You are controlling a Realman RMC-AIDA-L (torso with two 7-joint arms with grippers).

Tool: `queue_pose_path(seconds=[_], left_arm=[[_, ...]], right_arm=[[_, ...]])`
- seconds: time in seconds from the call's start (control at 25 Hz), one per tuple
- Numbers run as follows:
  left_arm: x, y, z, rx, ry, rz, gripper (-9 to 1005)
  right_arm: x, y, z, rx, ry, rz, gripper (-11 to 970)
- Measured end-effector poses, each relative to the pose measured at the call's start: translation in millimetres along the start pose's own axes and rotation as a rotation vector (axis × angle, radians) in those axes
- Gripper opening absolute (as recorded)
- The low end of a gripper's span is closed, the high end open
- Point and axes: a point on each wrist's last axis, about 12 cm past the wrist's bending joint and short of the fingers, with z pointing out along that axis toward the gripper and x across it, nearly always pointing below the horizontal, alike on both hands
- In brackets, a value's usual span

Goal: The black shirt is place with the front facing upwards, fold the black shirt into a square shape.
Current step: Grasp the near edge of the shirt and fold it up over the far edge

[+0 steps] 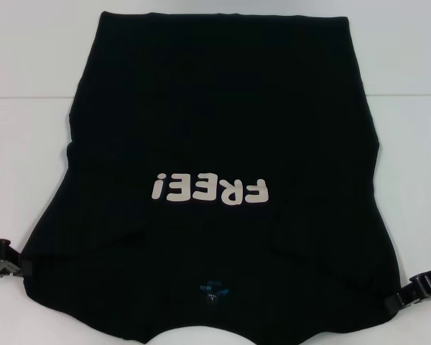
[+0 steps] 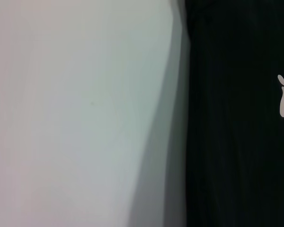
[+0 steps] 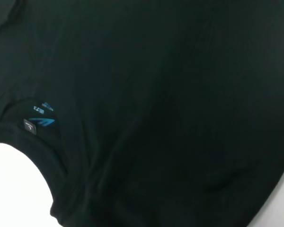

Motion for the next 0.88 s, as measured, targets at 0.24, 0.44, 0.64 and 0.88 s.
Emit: queue_pose_path(seconds=[0.24, 0.44, 0.64, 0.88], left_arm=[[-0.6, -1.1, 0.1, 0.003, 0.003, 0.004, 4], [-2.1, -3.1, 0.8, 0.006, 0.007, 0.011, 5], [-2.1, -5.6, 0.1, 0.019, 0.021, 0.022, 6], [3.1, -9.6, -5.1, 0.075, 0.099, 0.055, 7]], right_arm=[[-0.1, -0.3, -0.1, 0.004, 0.002, -0.001, 118], [-1.0, -0.1, -1.3, 0.007, 0.0, -0.004, 48], [-0.9, 0.7, -6.6, -0.008, 0.007, -0.015, 44], [4.4, -0.6, -24.0, -0.035, 0.059, -0.073, 45]])
